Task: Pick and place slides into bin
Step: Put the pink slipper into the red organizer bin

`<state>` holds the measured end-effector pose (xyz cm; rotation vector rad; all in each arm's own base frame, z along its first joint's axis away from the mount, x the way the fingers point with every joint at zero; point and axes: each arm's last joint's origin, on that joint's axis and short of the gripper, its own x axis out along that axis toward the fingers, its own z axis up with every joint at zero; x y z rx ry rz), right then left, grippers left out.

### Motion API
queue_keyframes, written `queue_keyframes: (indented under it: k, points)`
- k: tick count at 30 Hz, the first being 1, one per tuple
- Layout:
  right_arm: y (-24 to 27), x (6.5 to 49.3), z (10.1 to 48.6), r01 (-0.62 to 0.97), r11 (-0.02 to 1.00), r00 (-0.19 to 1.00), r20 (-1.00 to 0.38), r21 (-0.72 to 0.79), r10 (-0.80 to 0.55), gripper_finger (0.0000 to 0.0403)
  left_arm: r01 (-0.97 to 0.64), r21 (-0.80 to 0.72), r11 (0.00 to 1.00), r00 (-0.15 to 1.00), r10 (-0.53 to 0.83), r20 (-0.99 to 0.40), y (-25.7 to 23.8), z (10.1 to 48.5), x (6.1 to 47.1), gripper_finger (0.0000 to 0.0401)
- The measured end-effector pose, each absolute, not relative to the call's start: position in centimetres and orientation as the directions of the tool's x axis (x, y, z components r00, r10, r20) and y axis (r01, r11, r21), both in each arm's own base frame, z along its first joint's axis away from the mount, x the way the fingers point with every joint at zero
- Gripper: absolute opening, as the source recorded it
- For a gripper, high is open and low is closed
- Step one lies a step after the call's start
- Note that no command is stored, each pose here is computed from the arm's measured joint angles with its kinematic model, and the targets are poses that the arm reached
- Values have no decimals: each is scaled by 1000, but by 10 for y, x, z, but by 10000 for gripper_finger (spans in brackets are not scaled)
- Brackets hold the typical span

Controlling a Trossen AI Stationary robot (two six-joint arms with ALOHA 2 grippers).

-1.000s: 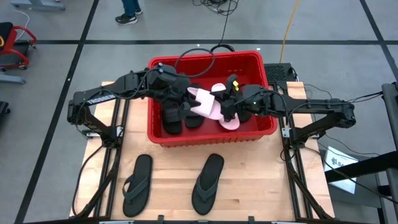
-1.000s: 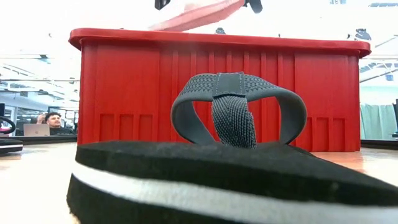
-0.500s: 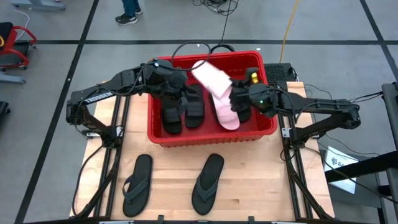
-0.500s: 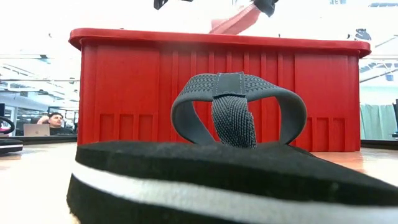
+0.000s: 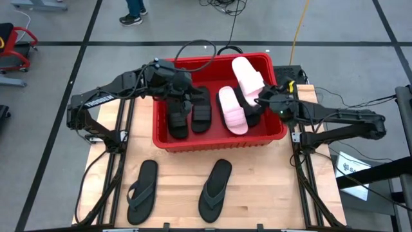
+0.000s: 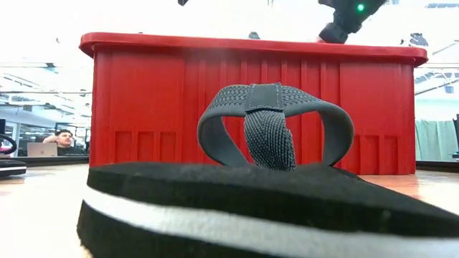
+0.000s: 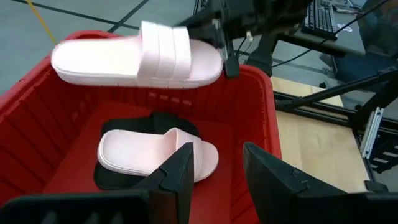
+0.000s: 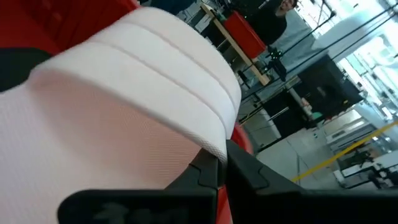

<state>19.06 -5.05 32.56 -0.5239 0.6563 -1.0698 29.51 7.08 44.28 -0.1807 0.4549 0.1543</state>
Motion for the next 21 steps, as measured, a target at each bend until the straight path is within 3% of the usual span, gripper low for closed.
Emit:
queue_keyframes:
  k: [16, 21]
  points:
    - [-50, 179, 245, 628, 414, 271, -313, -659, -910, 0, -182, -125, 975, 888, 108, -446, 71, 443, 295, 132]
    - [-49, 176, 229, 601, 464, 293, -361, -651, -885, 0, -183, -127, 975, 888, 109, -446, 71, 443, 295, 132]
